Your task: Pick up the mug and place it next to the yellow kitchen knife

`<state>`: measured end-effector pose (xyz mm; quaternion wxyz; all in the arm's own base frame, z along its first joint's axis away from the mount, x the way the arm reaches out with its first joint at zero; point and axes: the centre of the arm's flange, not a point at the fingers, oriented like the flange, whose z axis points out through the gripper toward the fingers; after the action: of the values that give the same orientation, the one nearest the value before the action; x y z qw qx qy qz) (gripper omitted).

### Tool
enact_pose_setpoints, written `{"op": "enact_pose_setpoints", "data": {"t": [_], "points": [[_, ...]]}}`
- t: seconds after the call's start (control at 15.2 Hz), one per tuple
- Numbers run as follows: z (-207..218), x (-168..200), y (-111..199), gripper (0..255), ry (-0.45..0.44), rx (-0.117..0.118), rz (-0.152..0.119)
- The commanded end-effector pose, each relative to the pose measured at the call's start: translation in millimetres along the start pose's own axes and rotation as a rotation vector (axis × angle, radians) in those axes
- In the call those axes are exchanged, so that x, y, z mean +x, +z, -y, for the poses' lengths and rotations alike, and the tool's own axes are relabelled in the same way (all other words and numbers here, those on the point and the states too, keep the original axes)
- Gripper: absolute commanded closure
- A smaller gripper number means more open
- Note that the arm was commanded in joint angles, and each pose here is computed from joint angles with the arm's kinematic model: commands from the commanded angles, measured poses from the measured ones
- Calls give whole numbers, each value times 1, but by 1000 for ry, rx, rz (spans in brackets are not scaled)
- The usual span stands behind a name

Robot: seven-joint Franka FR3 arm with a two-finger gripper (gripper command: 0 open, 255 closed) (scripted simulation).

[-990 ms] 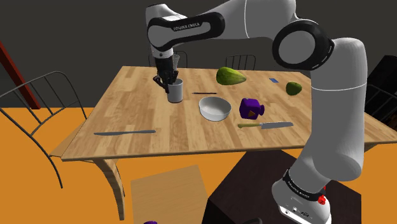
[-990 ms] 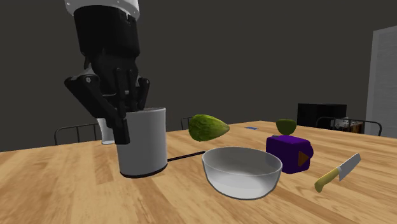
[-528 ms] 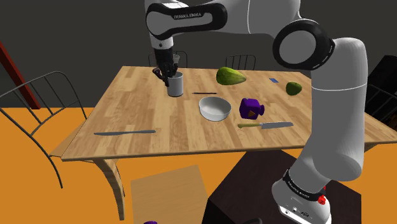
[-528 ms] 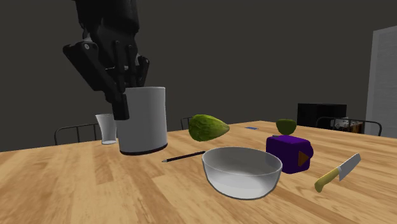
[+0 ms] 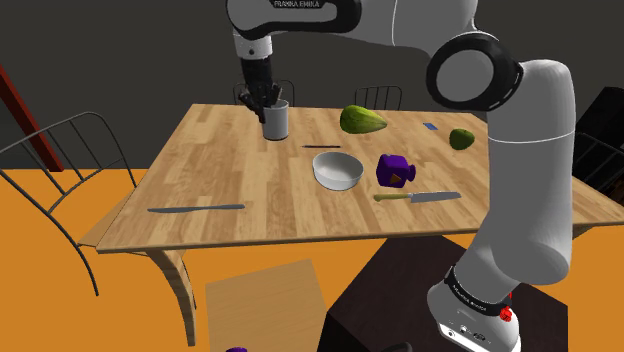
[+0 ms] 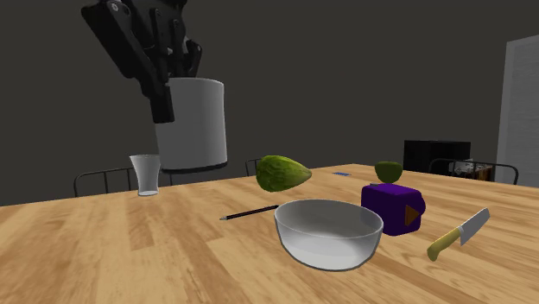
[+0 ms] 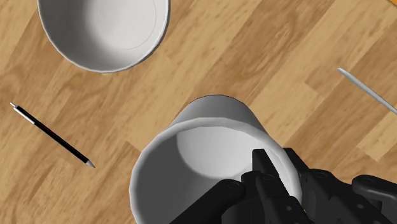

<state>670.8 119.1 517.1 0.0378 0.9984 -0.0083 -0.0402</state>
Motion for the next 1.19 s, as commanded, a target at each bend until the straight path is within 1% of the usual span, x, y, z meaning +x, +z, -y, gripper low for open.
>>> {"op": "enact_pose_setpoints", "data": {"t": [0.0,1.12], "points": [[-10,-9,-3,255,0,0,0],[-167,-167,21,255,0,0,0]]}}
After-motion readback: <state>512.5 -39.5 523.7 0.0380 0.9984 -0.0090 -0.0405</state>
